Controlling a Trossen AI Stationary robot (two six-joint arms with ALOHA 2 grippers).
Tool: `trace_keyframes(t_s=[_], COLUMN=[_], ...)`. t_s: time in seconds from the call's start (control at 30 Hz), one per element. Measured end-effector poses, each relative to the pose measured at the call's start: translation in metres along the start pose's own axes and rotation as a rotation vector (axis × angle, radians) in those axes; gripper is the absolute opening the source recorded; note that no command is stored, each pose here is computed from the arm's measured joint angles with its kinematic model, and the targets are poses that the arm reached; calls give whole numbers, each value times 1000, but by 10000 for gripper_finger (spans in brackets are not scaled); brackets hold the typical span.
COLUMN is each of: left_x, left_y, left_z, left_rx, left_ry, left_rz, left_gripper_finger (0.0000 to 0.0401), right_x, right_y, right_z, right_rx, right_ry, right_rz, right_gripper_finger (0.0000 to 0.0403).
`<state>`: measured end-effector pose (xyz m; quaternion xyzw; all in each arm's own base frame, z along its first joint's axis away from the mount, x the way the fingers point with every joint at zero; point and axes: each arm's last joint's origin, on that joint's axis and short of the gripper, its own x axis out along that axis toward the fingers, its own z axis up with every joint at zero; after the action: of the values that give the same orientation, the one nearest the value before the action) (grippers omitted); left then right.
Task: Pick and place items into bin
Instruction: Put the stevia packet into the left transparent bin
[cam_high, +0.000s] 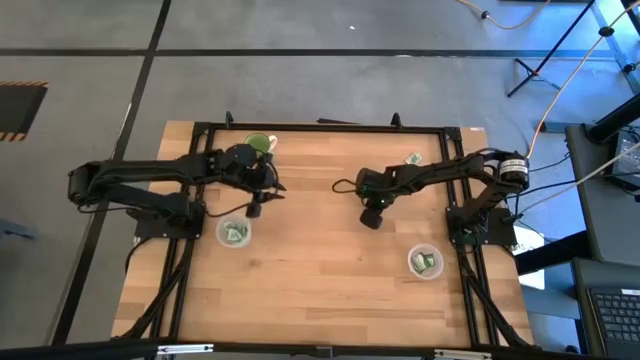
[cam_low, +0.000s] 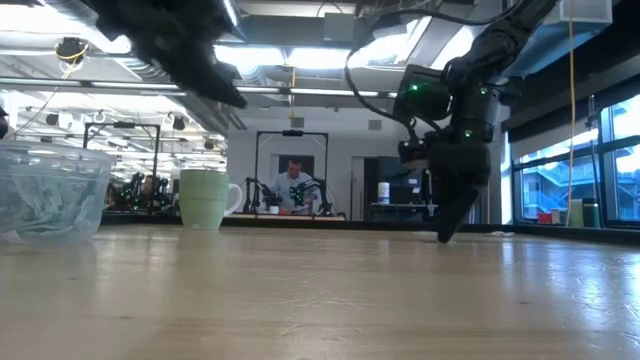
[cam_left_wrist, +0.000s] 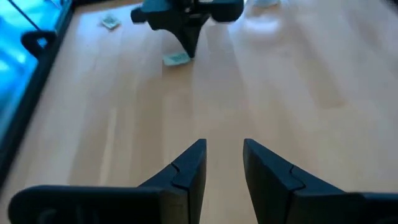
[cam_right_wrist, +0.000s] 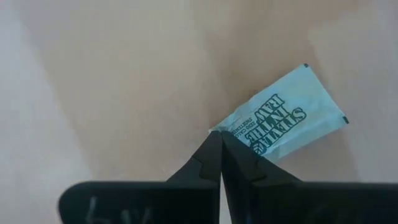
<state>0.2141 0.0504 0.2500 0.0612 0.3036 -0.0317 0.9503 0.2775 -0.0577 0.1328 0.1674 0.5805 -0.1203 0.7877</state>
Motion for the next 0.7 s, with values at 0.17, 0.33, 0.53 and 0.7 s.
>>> trace_keyframes(t_s=[0.17,0.33,0.53,0.7], left_x=[36,79,122,148], left_y=[1,-3,-8,-15], left_z=[-1,-9,-16,-29], left_rx=[252,473,597,712], left_ry=[50,87,82,140], left_rz=[64,68,162,238], left_gripper_finger=[100,100,100,100], right_x=[0,7,29,40], right_y=[7,10,12,16], right_z=[7,7,11,14], right_rx=[-132,-266,-299,-314], right_ry=[-62,-64,-53,-87], right_rz=[172,208,305,387], right_gripper_finger=[10,10,10,10])
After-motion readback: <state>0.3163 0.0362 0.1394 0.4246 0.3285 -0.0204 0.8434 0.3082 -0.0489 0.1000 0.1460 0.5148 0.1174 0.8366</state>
